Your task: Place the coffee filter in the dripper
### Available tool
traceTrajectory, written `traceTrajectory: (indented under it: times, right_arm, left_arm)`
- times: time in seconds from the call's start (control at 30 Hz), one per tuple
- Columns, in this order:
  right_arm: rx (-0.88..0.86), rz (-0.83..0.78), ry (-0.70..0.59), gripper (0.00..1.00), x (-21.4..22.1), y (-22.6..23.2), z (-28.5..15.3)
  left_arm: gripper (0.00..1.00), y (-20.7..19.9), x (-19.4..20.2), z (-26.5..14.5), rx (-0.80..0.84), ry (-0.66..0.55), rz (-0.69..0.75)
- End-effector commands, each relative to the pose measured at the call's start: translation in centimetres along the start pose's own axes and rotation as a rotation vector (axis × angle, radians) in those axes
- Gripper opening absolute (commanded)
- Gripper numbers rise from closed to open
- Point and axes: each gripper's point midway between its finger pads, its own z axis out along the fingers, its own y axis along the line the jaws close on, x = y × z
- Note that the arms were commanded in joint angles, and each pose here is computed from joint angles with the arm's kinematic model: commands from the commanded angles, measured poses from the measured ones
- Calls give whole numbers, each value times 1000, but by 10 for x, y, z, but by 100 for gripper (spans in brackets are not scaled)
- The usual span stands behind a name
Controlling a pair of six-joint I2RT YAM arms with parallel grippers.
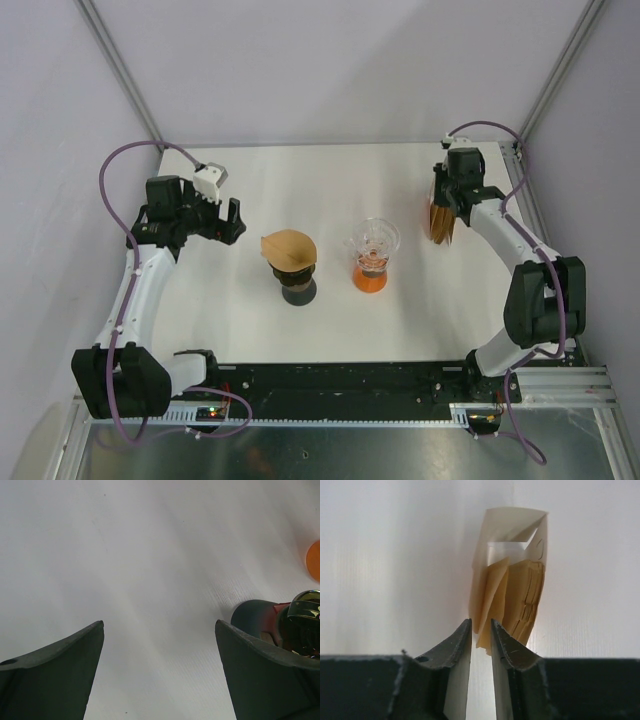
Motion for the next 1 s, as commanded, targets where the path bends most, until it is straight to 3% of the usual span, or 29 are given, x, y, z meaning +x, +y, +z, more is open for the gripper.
traceTrajectory:
  times: [0.0,0.97]
  right_arm:
    - [10,-3,4,27,1,2,-2]
    - [97,6,63,21,31,1,44]
  left_arm:
    - [97,-2,-18,-7,9,-48,35]
    - [97,-3,-18,-7,10,-48,32]
